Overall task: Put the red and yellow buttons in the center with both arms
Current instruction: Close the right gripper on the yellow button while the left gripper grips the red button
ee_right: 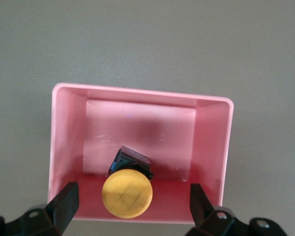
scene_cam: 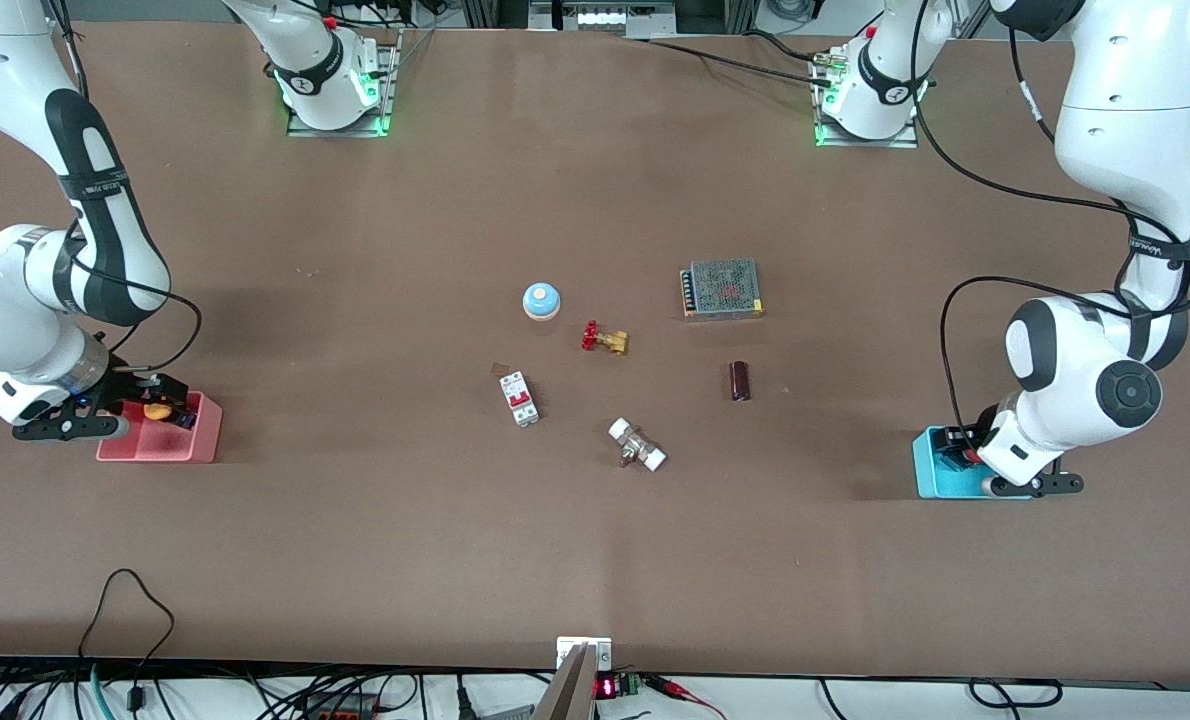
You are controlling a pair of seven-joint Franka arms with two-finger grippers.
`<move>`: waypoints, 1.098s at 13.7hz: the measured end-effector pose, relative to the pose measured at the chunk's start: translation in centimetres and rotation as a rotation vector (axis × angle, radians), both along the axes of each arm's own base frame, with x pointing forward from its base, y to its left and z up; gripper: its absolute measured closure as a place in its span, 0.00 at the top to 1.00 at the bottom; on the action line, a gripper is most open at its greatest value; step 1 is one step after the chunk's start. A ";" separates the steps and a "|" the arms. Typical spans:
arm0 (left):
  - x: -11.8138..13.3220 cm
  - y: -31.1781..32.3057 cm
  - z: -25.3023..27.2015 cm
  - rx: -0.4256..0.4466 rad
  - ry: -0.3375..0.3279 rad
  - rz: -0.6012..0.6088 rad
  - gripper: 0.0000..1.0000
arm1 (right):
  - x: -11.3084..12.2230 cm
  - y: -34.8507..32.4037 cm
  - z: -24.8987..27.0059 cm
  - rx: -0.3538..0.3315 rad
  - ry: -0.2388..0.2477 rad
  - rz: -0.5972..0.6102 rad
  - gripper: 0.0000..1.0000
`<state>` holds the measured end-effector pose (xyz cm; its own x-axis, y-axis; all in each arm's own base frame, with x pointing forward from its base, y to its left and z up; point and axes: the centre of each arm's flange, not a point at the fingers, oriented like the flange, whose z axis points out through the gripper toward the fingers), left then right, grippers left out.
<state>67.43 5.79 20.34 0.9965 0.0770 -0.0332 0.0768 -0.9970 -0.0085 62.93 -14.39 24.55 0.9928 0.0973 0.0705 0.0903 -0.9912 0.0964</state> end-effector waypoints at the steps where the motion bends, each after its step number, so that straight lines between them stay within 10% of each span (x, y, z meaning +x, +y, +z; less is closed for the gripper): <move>1: 0.0 0.0 0.0 0.000 0.000 0.000 0.46 | 0.0 0.0 -0.2 0.000 0.002 0.000 1.00; 15: 0.3 0.0 0.4 0.001 -0.023 -0.045 0.34 | 0.1 0.0 -0.6 -0.004 -0.005 0.031 0.75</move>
